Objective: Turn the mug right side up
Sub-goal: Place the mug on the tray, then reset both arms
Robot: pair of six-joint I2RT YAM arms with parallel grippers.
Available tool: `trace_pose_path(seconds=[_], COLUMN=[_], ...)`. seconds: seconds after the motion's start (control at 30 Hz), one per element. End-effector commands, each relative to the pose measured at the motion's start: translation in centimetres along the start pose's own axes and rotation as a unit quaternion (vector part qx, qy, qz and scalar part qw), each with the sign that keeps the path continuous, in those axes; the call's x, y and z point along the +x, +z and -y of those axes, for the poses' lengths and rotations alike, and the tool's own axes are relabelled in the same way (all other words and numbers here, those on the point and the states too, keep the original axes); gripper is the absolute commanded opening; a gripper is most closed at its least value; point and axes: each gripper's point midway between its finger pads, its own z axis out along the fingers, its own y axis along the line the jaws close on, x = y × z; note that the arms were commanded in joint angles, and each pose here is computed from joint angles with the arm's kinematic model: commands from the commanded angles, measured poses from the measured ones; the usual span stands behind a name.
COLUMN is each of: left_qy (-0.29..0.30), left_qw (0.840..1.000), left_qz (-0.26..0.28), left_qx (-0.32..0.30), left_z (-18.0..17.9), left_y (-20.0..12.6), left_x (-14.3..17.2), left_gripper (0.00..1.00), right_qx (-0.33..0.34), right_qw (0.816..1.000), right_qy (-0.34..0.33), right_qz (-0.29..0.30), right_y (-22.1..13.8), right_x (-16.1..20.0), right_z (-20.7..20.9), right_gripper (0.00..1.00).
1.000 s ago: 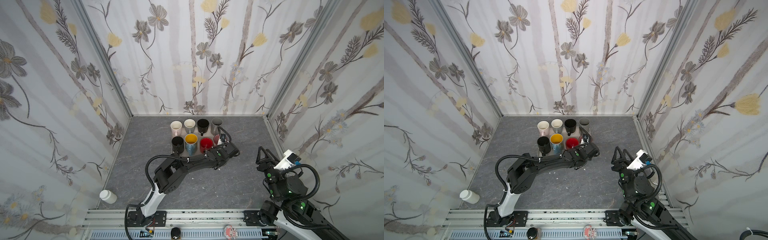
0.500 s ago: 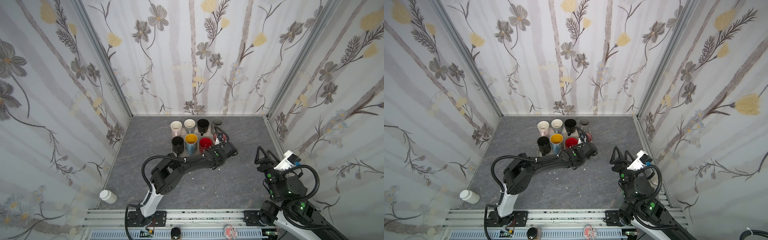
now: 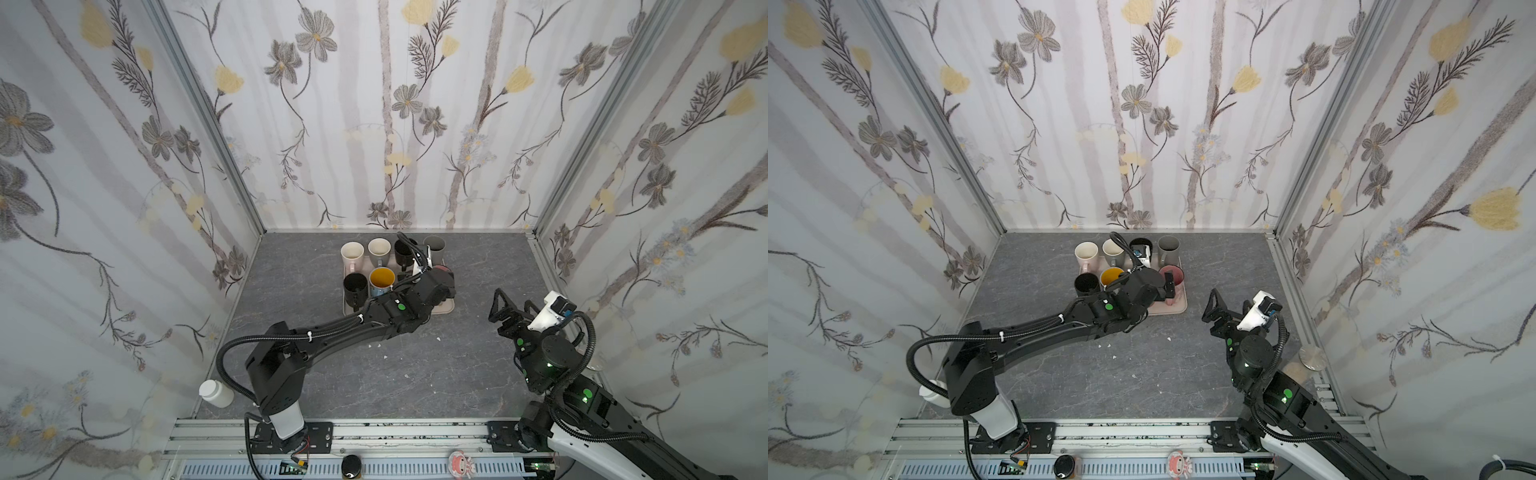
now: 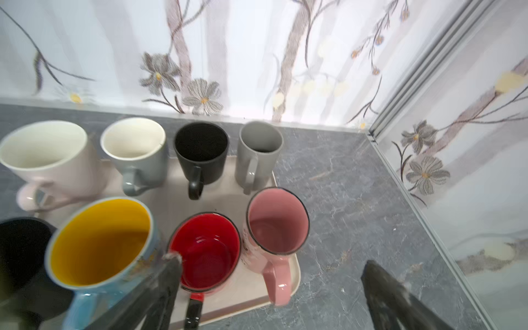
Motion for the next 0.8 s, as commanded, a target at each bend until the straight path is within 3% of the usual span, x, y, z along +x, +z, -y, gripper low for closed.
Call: trace_pose_path(seconds=[0.0, 0.2, 0.33, 0.47, 0.57, 0.67, 0.77], left_qy=[-0.015, -0.102, -0.149, -0.125, -0.108, -0.089, -0.048], left_qw=[0.998, 0.99, 0.975, 0.972, 0.964, 0.947, 0.94], left_qz=[0.064, 0.086, 0.149, 0.168, 0.152, 0.157, 0.124], left_qx=[-0.008, -0.054, -0.07, -0.107, -0.189, -0.267, -0.314], left_z=[-2.3, -13.2, -19.8, -25.3, -31.4, -37.1, -41.0], left_y=[-1.4, -1.9, -4.0, -4.7, -4.5, -5.2, -4.0], left_x=[-4.6, -7.8, -10.1, -12.0, -12.2, -11.7, -8.7], left_gripper=[1.0, 1.0, 1.0, 1.0, 1.0, 1.0, 1.0], right_qx=[0.031, 0.072, 0.081, 0.08, 0.07, 0.07, 0.073], right_qw=[0.999, 0.996, 0.995, 0.995, 0.996, 0.996, 0.995], right_qy=[-0.026, -0.049, -0.058, -0.064, -0.059, -0.054, -0.062], right_qz=[-0.003, -0.023, -0.023, -0.013, 0.001, 0.01, 0.007], right_y=[0.6, 2.9, 3.8, 4.3, 4.6, 4.7, 4.9], right_x=[0.1, 1.1, 1.2, 1.0, 1.0, 1.0, 1.1], right_z=[0.6, 2.0, 2.8, 3.3, 3.5, 3.8, 4.1], right_gripper=[1.0, 1.0, 1.0, 1.0, 1.0, 0.99, 1.0])
